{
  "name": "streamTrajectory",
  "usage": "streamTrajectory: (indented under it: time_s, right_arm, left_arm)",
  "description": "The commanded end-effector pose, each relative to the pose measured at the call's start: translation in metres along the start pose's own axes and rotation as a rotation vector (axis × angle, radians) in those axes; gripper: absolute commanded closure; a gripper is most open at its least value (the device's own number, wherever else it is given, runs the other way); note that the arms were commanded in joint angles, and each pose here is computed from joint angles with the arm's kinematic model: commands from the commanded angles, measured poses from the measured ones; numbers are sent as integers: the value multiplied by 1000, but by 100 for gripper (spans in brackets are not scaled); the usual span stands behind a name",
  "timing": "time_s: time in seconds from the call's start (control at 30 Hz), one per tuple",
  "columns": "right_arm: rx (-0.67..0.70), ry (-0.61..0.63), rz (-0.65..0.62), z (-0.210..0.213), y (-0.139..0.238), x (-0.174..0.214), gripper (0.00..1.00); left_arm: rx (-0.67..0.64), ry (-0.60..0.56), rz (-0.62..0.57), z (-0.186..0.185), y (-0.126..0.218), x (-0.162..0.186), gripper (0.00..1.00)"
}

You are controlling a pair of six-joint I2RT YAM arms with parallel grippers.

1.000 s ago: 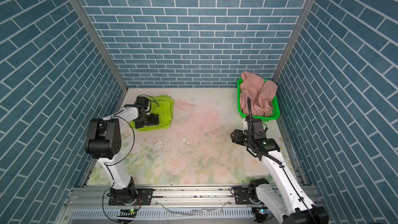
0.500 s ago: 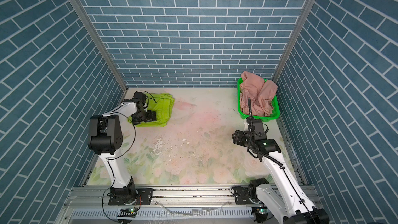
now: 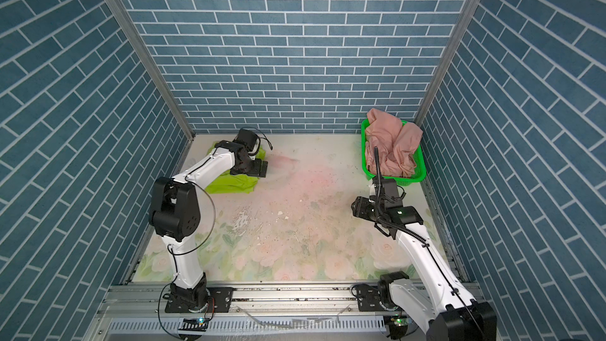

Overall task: Fold and stack the shorts
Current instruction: 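Release the green shorts with the left gripper while the right grasps the pink shorts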

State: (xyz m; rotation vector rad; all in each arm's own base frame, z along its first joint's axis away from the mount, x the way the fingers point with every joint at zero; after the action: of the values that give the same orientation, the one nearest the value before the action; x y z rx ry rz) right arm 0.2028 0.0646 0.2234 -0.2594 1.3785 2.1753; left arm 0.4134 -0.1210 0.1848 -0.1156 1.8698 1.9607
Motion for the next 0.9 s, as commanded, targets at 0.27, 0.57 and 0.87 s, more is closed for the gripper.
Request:
streamTrajectory:
  time_s: [0.27, 0.57, 0.87]
  right_arm:
    - [176, 141, -181, 13, 28, -67, 35]
    - [351, 94, -278, -8, 44, -141, 34]
    - [397, 58, -291, -43, -14, -208, 32]
  left_arm:
    - [-314, -118, 163, 24, -46, 11, 0]
    - [-354, -57, 195, 68, -70, 19, 0]
    - [-307, -20, 41, 75, -53, -4, 0]
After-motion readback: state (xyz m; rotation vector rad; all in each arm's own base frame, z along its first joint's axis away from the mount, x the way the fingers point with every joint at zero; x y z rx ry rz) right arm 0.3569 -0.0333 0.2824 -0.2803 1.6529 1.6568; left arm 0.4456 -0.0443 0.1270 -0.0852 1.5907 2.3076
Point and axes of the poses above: each gripper's point midway between its finger pads, its own y axis back along the fingers, its own z axis along the line the jaws close on, x = y × z, the point moved 10 cm from there along y, back along the fingers, and after that the axes turned 9 degrees about -y, right-handed, at the moved point
